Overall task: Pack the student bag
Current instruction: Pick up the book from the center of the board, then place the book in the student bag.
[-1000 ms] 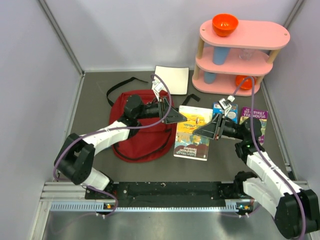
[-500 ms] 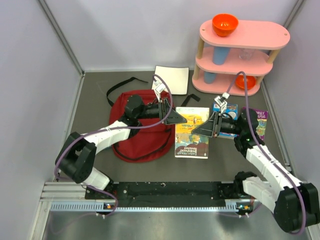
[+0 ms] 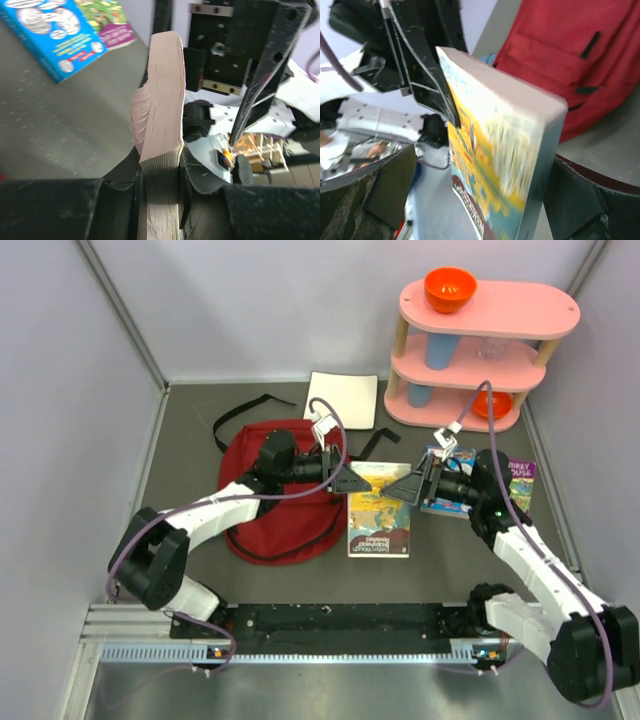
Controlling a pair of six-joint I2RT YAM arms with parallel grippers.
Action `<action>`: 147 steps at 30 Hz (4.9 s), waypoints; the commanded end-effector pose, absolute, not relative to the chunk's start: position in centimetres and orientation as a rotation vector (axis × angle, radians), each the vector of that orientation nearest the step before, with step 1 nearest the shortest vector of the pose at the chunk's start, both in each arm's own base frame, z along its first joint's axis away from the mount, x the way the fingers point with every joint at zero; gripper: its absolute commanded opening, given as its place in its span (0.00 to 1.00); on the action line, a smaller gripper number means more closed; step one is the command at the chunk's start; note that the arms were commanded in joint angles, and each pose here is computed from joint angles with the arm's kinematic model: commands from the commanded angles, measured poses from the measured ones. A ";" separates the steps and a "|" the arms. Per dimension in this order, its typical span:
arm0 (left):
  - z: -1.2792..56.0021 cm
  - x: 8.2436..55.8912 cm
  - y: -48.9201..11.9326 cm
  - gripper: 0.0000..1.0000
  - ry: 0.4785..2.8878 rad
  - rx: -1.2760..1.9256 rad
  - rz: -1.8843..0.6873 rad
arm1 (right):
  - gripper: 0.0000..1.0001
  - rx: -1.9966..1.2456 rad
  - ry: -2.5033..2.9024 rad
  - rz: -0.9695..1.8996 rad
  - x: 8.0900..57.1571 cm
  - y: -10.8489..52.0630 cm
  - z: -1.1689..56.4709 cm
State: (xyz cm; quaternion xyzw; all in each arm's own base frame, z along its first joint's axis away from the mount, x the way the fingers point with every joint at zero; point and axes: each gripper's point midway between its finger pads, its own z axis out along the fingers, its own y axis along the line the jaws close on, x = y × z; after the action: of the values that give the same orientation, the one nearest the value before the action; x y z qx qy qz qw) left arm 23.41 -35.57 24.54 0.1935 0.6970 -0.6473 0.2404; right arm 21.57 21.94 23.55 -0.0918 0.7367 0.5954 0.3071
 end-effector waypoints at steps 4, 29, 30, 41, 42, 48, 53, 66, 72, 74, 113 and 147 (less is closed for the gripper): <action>28.6 28.2 -30.0 0.00 1.840 0.225 -1.377 | 0.99 0.128 1.981 1.105 25.0 17.0 21.7; 33.5 27.5 -22.4 0.00 1.499 -0.354 -1.415 | 0.99 0.440 1.727 1.625 22.8 25.3 22.9; 33.5 27.5 -22.2 0.00 1.492 -0.358 -1.408 | 0.99 0.459 1.772 1.600 22.8 25.4 22.1; 33.8 26.9 -22.8 0.00 1.446 -0.351 -1.512 | 0.99 0.404 1.698 1.741 22.3 28.5 24.2; 33.9 26.8 -22.9 0.00 1.444 -0.346 -1.522 | 0.99 0.399 1.686 1.760 22.2 29.0 24.1; 33.6 26.8 -23.0 0.00 1.457 -0.338 -1.508 | 0.97 0.323 1.554 1.864 22.1 30.1 27.2; 33.1 26.8 -22.9 0.00 1.460 -0.345 -1.506 | 0.77 0.339 1.508 1.948 21.9 30.3 28.2; 30.6 27.1 -23.2 0.01 1.556 -0.327 -1.435 | 0.14 0.326 1.472 1.900 22.0 29.8 28.8; 27.2 26.9 -21.3 0.89 1.754 -0.160 -1.084 | 0.00 0.333 1.538 1.710 22.5 28.4 28.2; 25.7 26.7 -19.5 0.98 1.808 -0.117 -0.925 | 0.00 0.398 1.672 1.510 23.7 27.2 25.0; 11.3 17.7 -22.3 0.66 2.414 0.867 -0.574 | 0.00 0.617 1.854 0.940 21.7 16.4 19.5; 24.1 20.0 -32.8 0.00 2.156 0.704 -1.125 | 0.00 0.392 1.742 0.520 21.8 9.5 29.1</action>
State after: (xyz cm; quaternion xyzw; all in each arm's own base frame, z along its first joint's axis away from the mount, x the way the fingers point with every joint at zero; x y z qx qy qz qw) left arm 18.31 -28.63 18.88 0.2911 0.8483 -0.3505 0.2698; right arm 20.38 12.05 18.53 0.1753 0.8267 0.2276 0.4837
